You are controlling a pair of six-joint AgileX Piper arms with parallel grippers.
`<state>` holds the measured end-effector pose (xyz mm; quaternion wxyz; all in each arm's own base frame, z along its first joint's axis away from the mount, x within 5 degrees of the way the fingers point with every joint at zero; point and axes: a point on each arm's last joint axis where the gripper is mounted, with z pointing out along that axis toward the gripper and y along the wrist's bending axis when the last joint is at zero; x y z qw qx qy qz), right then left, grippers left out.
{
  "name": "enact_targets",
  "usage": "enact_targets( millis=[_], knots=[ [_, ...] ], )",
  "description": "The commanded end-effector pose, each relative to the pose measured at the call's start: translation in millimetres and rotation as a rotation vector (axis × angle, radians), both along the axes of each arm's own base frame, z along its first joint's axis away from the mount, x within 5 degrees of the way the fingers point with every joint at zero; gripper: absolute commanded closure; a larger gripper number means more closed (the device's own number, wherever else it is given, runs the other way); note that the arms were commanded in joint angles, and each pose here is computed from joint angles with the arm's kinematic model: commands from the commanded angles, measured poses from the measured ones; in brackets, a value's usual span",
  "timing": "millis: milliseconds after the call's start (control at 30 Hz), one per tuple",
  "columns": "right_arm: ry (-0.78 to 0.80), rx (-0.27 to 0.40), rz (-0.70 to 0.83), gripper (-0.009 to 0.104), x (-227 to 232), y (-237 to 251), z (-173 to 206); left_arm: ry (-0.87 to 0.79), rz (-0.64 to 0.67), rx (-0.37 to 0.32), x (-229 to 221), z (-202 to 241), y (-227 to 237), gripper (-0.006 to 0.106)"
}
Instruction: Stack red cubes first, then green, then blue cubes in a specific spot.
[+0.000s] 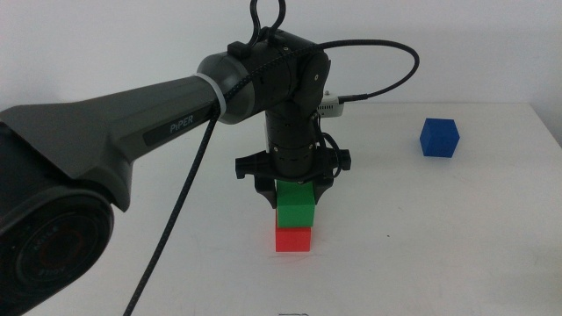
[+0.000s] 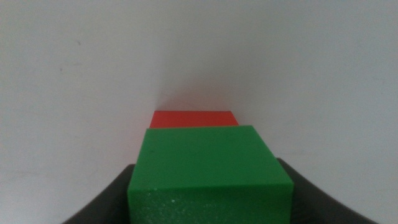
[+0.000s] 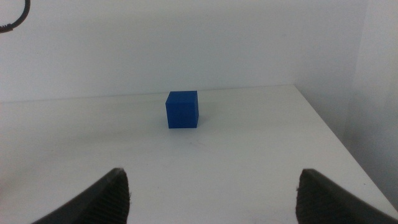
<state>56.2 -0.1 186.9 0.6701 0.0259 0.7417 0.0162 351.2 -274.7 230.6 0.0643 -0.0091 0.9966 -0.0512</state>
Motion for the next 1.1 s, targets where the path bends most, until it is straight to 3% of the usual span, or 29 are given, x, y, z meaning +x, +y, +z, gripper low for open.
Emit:
enact_targets(
  millis=[0, 33, 667, 900, 1067],
  knots=[
    [-0.119, -0.018, -0.005, 0.001, -2, -1, 16, -0.003, 0.004, -0.003, -10, 32, 6, 0.052],
    [-0.119, -0.018, -0.005, 0.001, -2, -1, 16, -0.008, -0.011, 0.003, -10, 32, 7, 0.036],
    [-0.119, -0.018, -0.005, 0.001, -2, -1, 16, -0.012, -0.045, 0.000, -10, 34, 7, 0.010],
    [-0.119, -0.018, -0.005, 0.001, -2, -1, 16, -0.046, -0.098, -0.045, -19, 59, 11, 0.010],
    [-0.119, -0.018, -0.005, 0.001, -2, -1, 16, -0.166, -0.166, -0.123, -39, 113, 25, 0.010]
  ],
)
